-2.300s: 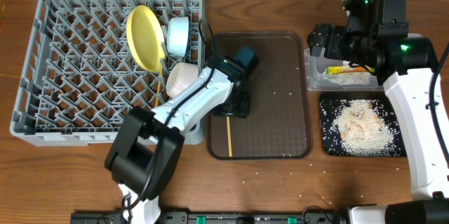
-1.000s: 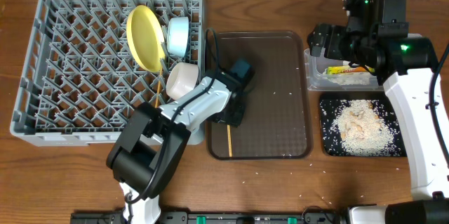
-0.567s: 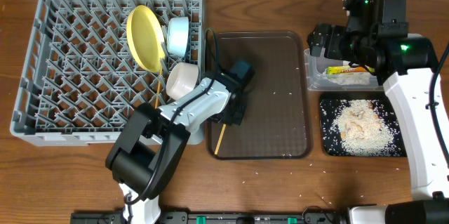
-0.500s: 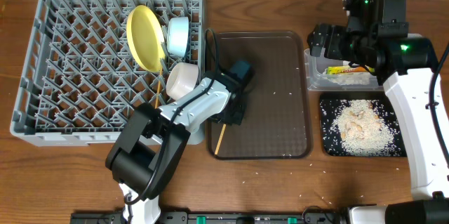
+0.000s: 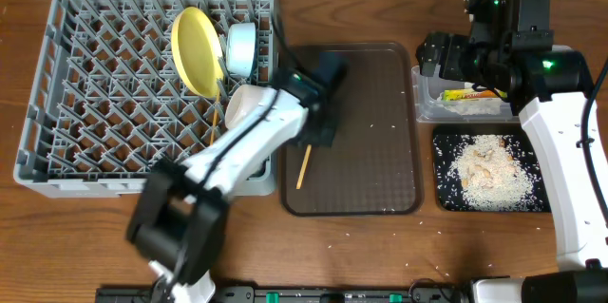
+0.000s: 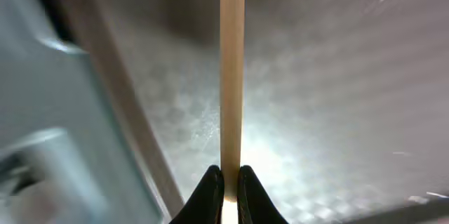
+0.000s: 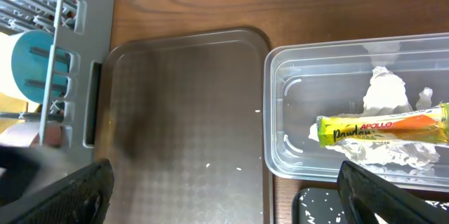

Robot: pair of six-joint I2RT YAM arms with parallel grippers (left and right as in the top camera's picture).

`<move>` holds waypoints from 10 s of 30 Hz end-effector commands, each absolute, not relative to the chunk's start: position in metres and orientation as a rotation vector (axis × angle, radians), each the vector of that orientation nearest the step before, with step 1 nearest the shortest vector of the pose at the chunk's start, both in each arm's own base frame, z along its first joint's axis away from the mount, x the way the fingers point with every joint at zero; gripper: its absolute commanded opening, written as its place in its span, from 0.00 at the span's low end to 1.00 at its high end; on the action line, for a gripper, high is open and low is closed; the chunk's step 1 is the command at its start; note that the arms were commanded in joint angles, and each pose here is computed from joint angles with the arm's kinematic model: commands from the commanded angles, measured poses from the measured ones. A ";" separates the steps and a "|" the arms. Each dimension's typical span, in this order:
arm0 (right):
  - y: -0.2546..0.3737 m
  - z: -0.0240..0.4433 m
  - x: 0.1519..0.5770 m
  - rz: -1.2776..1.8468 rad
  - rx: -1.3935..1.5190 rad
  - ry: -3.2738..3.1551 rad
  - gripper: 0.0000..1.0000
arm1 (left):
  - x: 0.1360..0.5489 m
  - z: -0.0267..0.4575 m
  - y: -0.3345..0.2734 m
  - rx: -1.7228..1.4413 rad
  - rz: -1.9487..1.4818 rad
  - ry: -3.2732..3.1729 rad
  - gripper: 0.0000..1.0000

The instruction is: Sort waste into correct bins and load items into the dishwasher

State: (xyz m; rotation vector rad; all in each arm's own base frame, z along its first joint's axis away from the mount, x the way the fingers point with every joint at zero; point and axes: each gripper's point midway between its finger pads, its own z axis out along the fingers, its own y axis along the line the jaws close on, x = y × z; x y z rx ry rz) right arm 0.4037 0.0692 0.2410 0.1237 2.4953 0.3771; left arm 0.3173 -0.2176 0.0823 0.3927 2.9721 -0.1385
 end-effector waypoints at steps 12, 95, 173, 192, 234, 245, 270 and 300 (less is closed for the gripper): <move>0.072 0.244 0.405 0.376 0.108 2.488 0.99 | 0.334 0.200 -0.076 0.081 0.128 2.776 0.08; 0.072 0.244 0.405 0.376 0.108 2.488 0.99 | 0.220 0.126 -0.006 -0.322 -0.039 2.271 0.79; 0.036 0.169 0.253 0.159 -0.114 1.602 0.99 | 0.220 0.123 -0.009 -0.314 -0.050 2.288 0.88; 0.040 0.159 0.243 0.179 -0.132 1.632 0.99 | 0.220 0.123 -0.009 -0.314 -0.050 2.288 0.89; 0.040 0.159 0.243 0.179 -0.132 1.632 0.99 | 0.169 0.114 0.042 -0.604 0.060 2.257 0.89; 0.040 0.159 0.243 0.179 -0.132 1.632 0.99 | 0.216 0.167 0.056 -0.571 -0.017 1.728 0.89; 0.040 0.159 0.243 0.179 -0.132 1.632 0.99 | 0.241 0.136 0.037 -0.279 0.012 1.704 0.89; 0.040 0.159 0.243 0.179 -0.132 1.632 0.99 | 0.241 0.136 0.036 -0.259 0.028 1.709 0.89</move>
